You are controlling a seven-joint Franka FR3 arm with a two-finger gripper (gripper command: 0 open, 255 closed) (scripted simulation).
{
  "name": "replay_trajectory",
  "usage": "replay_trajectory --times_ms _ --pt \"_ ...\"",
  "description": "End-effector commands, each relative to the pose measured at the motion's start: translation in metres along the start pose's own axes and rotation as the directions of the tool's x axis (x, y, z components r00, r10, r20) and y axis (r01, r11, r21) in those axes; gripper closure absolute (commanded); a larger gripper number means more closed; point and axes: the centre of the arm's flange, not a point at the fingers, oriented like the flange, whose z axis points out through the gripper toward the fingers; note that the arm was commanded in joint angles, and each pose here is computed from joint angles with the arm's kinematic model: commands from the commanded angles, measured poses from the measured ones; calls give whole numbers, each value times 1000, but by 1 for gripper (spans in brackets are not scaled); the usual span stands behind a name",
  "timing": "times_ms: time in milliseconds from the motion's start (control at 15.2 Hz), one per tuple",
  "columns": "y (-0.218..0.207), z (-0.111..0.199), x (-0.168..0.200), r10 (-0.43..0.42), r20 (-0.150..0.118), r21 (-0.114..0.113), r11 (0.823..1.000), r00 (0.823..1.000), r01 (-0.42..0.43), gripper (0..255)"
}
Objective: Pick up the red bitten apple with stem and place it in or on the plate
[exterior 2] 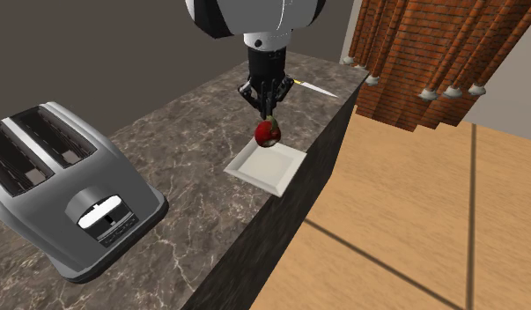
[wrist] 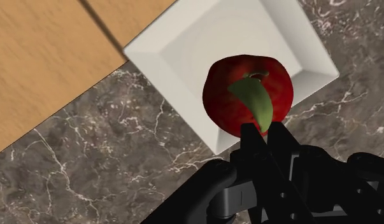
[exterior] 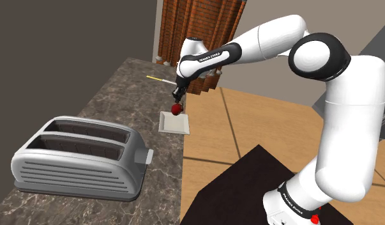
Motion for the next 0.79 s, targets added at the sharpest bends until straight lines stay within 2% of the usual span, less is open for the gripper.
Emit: replay_trajectory --times_ms 0,726 --pt "1 11 0 0 -1 0 1000 1000 0 255" --pt "0 69 -3 0 -1 0 1000 1000 0 255"
